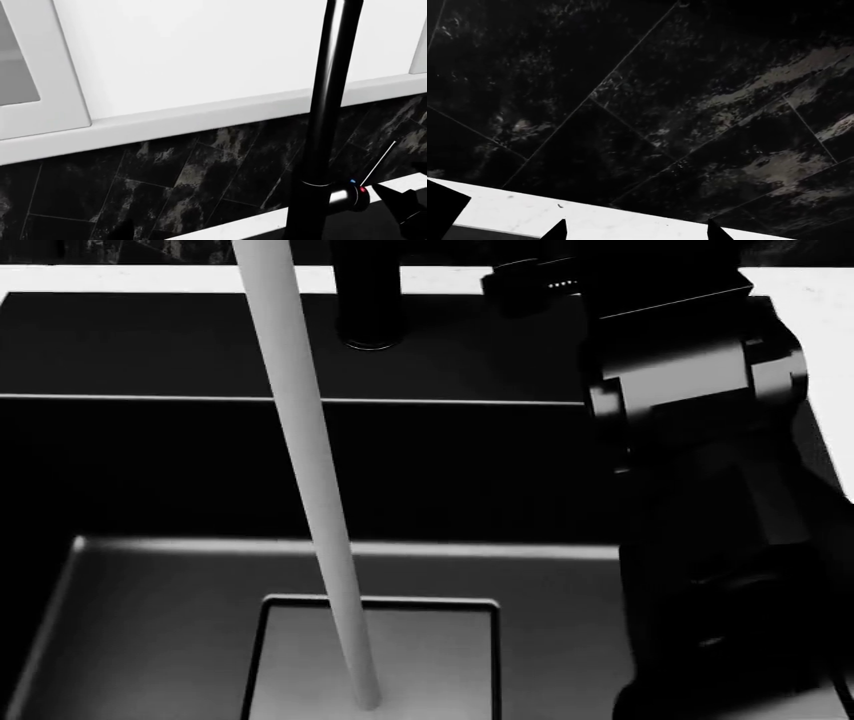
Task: Pick the cucumbers and broccolis from the sink and place them in one bowl. Place the apricot in the other bowl. Then turn off the sink faucet.
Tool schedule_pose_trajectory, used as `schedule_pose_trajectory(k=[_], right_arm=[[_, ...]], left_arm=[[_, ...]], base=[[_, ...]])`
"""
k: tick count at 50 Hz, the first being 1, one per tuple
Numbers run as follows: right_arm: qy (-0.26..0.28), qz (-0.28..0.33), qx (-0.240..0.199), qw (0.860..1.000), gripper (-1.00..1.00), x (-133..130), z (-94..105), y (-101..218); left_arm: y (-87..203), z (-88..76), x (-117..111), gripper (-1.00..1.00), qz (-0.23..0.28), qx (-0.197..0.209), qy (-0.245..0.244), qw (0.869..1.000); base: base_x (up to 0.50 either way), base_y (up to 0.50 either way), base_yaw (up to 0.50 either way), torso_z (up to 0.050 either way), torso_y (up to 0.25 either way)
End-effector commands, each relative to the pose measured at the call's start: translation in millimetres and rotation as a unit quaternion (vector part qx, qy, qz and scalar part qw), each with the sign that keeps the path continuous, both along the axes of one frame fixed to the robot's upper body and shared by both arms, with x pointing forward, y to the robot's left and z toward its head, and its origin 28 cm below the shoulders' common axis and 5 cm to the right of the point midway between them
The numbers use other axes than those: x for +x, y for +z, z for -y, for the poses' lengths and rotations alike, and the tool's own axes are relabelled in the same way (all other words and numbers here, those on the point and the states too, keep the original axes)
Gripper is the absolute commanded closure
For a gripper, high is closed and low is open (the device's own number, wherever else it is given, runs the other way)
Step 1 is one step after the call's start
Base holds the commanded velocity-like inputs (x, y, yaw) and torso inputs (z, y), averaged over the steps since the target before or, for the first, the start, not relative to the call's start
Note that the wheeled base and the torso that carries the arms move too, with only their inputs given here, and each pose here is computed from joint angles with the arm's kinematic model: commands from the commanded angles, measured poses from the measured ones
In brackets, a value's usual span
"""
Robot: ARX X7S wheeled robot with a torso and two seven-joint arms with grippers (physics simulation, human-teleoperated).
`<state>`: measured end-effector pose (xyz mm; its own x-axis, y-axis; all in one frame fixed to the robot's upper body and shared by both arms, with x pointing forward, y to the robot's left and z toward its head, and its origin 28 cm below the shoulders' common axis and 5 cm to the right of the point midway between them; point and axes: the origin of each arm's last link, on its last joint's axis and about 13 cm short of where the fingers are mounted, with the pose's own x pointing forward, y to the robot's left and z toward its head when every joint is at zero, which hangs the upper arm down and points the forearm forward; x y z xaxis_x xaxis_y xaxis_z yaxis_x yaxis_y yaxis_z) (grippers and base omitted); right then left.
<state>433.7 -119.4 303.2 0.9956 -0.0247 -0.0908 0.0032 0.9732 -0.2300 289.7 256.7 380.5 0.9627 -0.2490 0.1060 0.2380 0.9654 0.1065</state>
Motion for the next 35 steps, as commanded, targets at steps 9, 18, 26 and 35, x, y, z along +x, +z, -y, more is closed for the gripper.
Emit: schedule_pose_trajectory(k=[9, 18, 26, 35], right_arm=[[0.035, 0.002, 0.003, 0.999, -1.0, 1, -17.3, 0], [0.04, 0.004, 0.008, 0.999, -1.0, 2, -19.9, -1], [0.049, 0.008, 0.012, 0.999, -1.0, 2, -25.0, 0], [0.06, 0.01, 0.017, 0.998, -1.0, 2, -30.8, -2]], left_arm=[[5, 1.5, 0, -1.0, 0.011, -0.006, -0.016, 1.0], [6, 1.4, 0, -1.0, 0.011, -0.005, -0.016, 1.0], [5, 0.6, 1, -1.0, 0.01, -0.004, -0.015, 1.0], [2, -1.5, 1, -1.0, 0.008, -0.005, -0.012, 1.0]], base=[[0.0, 0.0, 0.0, 0.0, 0.0], [0.0, 0.0, 0.0, 0.0, 0.0], [0.0, 0.0, 0.0, 0.0, 0.0], [0.0, 0.0, 0.0, 0.0, 0.0]])
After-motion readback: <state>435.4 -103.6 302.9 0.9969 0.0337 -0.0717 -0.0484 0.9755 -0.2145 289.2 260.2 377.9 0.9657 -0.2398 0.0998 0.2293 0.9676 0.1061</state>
